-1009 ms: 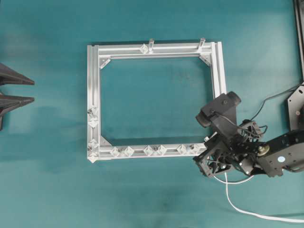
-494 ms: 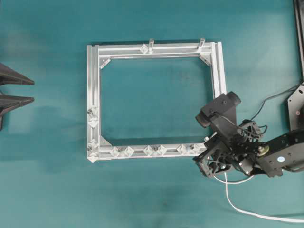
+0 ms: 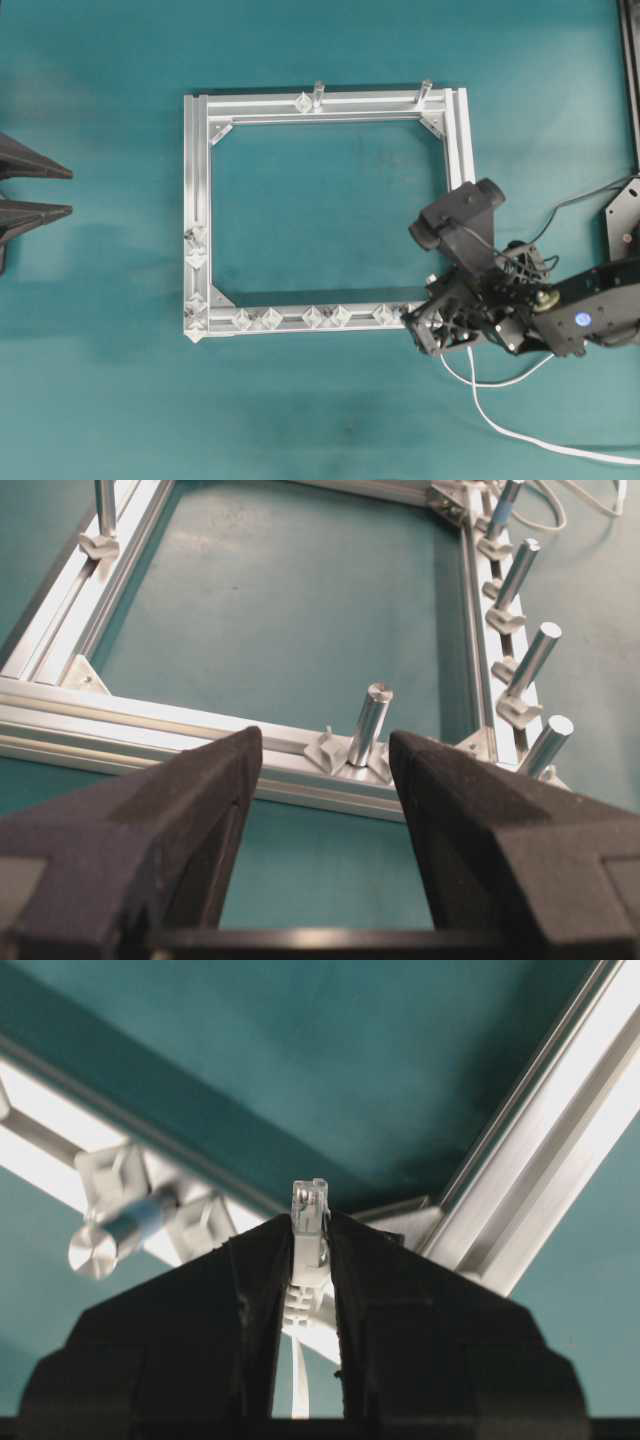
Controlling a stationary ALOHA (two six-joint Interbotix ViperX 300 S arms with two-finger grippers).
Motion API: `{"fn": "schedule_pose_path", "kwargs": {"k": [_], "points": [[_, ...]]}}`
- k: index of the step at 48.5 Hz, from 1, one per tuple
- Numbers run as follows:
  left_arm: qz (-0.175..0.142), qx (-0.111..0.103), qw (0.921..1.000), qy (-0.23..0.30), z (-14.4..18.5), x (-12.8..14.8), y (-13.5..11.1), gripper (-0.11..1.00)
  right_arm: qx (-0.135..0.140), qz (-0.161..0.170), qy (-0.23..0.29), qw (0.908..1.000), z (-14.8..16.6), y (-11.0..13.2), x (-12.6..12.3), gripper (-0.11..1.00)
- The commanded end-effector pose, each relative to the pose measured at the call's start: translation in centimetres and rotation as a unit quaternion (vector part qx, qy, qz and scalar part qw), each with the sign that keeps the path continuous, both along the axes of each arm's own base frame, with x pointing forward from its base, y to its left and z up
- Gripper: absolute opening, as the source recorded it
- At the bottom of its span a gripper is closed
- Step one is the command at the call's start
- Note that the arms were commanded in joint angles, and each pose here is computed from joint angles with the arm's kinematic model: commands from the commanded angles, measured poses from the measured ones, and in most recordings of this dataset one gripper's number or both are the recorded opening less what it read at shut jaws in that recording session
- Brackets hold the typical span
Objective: Move the cable alternately left and right between 8 closely spaced pins so it hooks onto each one.
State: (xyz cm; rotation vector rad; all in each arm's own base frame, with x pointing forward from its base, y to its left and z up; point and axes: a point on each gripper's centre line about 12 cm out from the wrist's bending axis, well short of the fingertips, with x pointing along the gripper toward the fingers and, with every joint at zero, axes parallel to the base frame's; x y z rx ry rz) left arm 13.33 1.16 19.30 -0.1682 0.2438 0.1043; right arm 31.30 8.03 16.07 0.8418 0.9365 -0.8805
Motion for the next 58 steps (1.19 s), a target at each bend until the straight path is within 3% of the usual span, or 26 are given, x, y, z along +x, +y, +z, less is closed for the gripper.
{"fn": "schedule_pose_path", "kwargs": {"k": [1, 22, 34, 45, 58], "points": [[0.000, 0.001, 1.0000, -0.004, 0.4, 0.1, 0.0, 0.60, -0.003, -0.005, -0.012, 0.9999, 0.6, -0.7, 0.4, 0.17], [0.000, 0.000, 1.0000, -0.001, 0.2, 0.1, 0.0, 0.60, -0.029, -0.038, -0.019, 0.9987, 0.8, -4.4, 1.3, 0.17], [-0.001, 0.001, 1.0000, 0.000, 0.2, 0.1, 0.0, 0.60, -0.023, -0.046, -0.027, 0.9983, 0.8, -5.1, 1.6, 0.17], [0.000, 0.000, 1.0000, 0.001, 0.1, 0.1, 0.0, 0.60, -0.011, -0.042, -0.045, 0.9980, 0.4, -5.2, 3.6, 0.17], [-0.001, 0.001, 1.0000, 0.001, 0.1, 0.1, 0.0, 0.60, -0.018, -0.027, -0.046, 0.9984, 0.3, -5.2, 6.6, 0.17]]}}
